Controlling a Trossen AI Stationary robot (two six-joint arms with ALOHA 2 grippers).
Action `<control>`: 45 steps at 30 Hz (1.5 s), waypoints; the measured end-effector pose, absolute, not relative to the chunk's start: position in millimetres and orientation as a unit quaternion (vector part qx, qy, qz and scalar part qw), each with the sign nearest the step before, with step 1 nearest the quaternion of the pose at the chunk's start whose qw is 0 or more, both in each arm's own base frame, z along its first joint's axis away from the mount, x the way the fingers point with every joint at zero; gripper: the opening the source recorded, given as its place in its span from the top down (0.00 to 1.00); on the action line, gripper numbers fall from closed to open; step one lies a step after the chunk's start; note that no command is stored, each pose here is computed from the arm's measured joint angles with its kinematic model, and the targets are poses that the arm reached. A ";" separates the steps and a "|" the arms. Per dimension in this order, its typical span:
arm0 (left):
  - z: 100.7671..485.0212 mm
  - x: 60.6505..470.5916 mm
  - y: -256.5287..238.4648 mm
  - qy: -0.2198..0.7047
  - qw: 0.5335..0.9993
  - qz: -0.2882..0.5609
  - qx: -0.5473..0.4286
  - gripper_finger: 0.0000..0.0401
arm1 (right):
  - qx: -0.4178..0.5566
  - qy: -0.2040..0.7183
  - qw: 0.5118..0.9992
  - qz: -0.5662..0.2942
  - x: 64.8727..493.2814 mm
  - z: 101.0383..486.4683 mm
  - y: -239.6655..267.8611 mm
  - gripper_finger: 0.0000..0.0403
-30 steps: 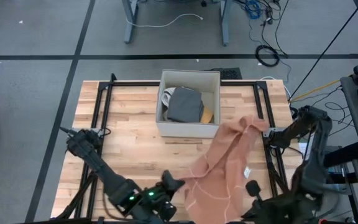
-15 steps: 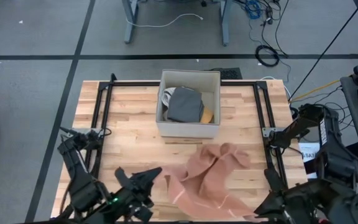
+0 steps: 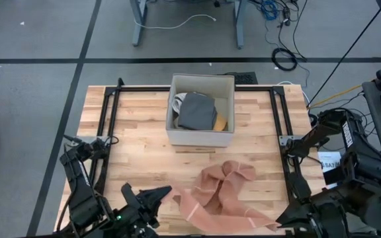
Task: Fold towel
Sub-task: Fold the brown towel with white checkered lines
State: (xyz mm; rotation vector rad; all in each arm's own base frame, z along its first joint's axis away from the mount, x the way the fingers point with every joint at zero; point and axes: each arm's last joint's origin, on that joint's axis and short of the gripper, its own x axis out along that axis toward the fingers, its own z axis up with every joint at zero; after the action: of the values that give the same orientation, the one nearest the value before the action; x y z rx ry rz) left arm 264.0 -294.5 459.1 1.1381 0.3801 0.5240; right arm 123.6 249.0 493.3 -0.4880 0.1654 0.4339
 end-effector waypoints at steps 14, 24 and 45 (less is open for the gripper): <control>432.3 277.5 -264.2 0.226 0.826 0.185 0.483 1.00 | -0.136 0.341 0.930 0.027 133.5 440.7 199.8 1.00; 406.0 306.6 -195.6 0.348 0.841 0.233 0.342 1.00 | -0.132 0.385 0.912 -0.048 149.8 418.8 184.2 1.00; 289.5 381.0 -119.6 0.503 0.779 0.194 0.319 0.97 | -0.154 0.533 0.815 -0.168 198.3 316.4 145.1 1.00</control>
State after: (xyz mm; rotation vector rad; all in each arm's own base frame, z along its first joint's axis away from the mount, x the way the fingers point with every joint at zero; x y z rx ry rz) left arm 381.0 -119.6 289.5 0.6904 1.0877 0.4204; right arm 198.3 145.1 316.4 -0.3291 1.1378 -0.3574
